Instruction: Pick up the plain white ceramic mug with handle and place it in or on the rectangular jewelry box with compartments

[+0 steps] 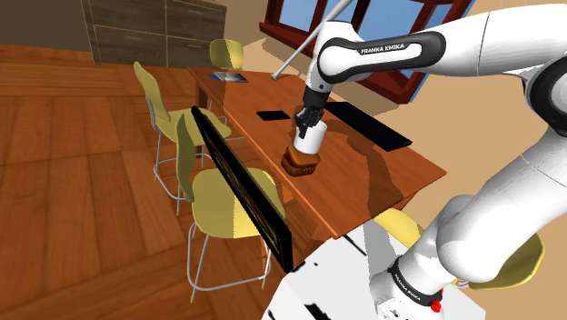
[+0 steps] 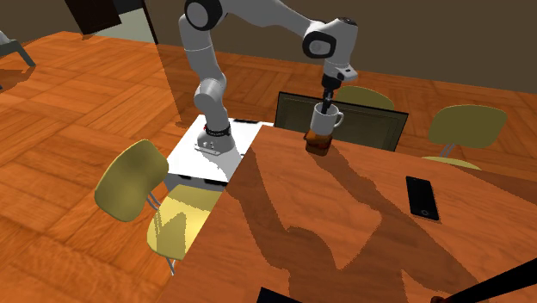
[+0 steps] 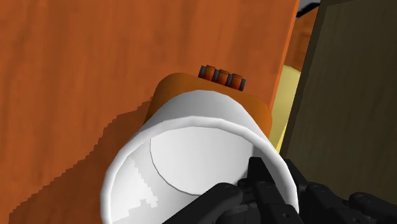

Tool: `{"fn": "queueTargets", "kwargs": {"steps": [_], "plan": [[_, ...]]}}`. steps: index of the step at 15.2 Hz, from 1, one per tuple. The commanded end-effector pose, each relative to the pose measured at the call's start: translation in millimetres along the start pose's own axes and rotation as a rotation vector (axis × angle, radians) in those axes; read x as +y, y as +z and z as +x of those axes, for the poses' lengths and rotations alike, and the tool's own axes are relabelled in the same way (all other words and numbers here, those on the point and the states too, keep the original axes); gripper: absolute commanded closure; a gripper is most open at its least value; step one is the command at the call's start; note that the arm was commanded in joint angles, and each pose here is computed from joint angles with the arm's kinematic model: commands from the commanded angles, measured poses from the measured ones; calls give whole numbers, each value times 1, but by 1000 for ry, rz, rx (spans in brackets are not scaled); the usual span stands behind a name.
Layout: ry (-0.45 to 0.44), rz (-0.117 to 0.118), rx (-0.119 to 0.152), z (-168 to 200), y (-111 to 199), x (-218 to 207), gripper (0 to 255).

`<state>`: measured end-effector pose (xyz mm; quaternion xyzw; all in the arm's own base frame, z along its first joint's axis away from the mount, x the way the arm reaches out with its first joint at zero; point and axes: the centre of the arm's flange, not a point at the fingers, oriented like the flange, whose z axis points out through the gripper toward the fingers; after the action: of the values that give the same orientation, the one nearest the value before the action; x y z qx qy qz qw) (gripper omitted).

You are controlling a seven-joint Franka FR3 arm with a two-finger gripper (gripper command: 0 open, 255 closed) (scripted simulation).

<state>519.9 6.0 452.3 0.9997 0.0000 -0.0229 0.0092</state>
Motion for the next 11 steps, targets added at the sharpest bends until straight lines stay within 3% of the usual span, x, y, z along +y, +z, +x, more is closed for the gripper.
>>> {"fn": "queueTargets", "kwargs": {"steps": [1, 6, 10, 11], "plan": [[0, 0, -6, 0, 3, 0, 0], [0, 0, -6, 0, 3, 0, 0], [0, 0, -6, 0, -47, 0, 0], [0, 0, -6, 0, -47, 0, 0]]}}
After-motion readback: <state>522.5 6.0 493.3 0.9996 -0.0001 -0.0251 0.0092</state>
